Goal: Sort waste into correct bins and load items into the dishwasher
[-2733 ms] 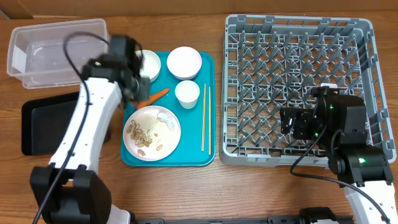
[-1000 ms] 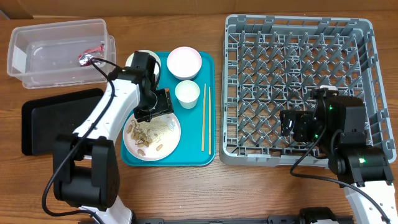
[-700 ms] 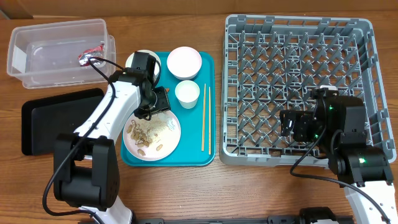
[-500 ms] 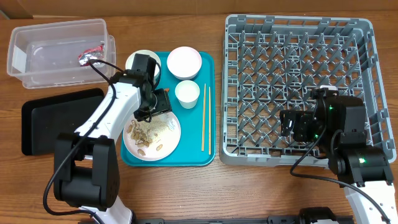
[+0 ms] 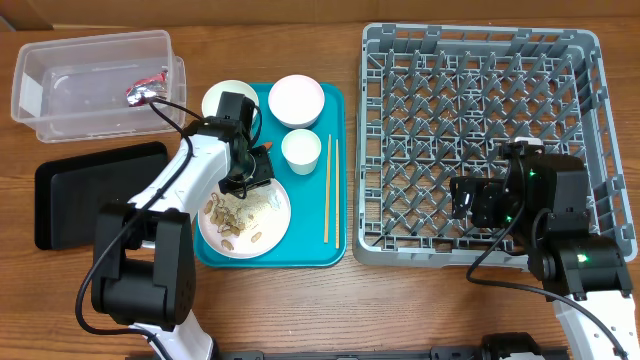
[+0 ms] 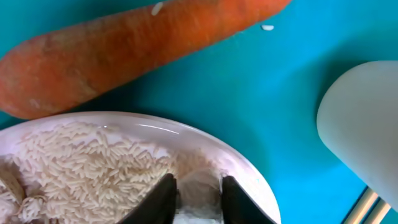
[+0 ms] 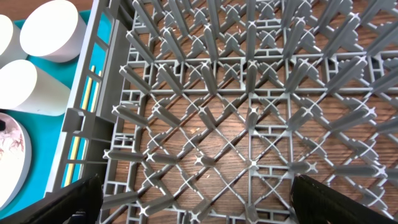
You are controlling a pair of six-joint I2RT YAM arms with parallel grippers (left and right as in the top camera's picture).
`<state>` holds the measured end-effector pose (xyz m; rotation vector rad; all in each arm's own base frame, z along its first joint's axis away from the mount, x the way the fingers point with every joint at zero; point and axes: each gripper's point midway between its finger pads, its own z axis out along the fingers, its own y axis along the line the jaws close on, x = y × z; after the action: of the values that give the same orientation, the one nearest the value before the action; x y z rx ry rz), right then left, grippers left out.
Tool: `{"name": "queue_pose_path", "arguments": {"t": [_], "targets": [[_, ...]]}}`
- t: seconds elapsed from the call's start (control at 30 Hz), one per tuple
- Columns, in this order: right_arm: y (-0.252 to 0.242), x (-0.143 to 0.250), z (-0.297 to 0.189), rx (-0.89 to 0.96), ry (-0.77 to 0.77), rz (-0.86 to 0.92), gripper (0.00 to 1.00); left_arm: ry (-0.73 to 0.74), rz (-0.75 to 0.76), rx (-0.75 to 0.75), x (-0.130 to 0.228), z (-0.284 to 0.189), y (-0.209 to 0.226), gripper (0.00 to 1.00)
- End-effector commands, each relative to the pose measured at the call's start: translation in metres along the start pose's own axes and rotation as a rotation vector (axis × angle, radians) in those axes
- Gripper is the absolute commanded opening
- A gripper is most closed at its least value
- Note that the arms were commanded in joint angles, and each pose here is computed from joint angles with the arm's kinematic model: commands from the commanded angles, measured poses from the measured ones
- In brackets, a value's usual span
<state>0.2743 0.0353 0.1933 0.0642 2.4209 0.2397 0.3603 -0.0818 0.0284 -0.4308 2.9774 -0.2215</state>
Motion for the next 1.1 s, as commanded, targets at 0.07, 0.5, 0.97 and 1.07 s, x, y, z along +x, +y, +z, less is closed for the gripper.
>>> {"name": "queue_pose_path", "arguments": {"t": [0.07,0.5,0.97,1.07], "targets": [[0.003,-0.012,-0.007,-0.009,-0.037,0.003,1.00,0.037,-0.002,0.010,0.009,0.006,-0.003,0.04],[0.003,-0.012,-0.007,-0.009,-0.037,0.003,1.00,-0.165,0.063,0.049,-0.080,-0.095,0.007,0.04],[0.003,-0.012,-0.007,-0.009,-0.036,0.003,1.00,-0.675,-0.257,-0.159,-0.217,-0.186,0.165,0.06],[0.003,-0.012,-0.007,-0.009,-0.036,0.003,1.00,-0.674,-0.250,-0.170,-0.228,-0.169,0.171,0.39]]}}
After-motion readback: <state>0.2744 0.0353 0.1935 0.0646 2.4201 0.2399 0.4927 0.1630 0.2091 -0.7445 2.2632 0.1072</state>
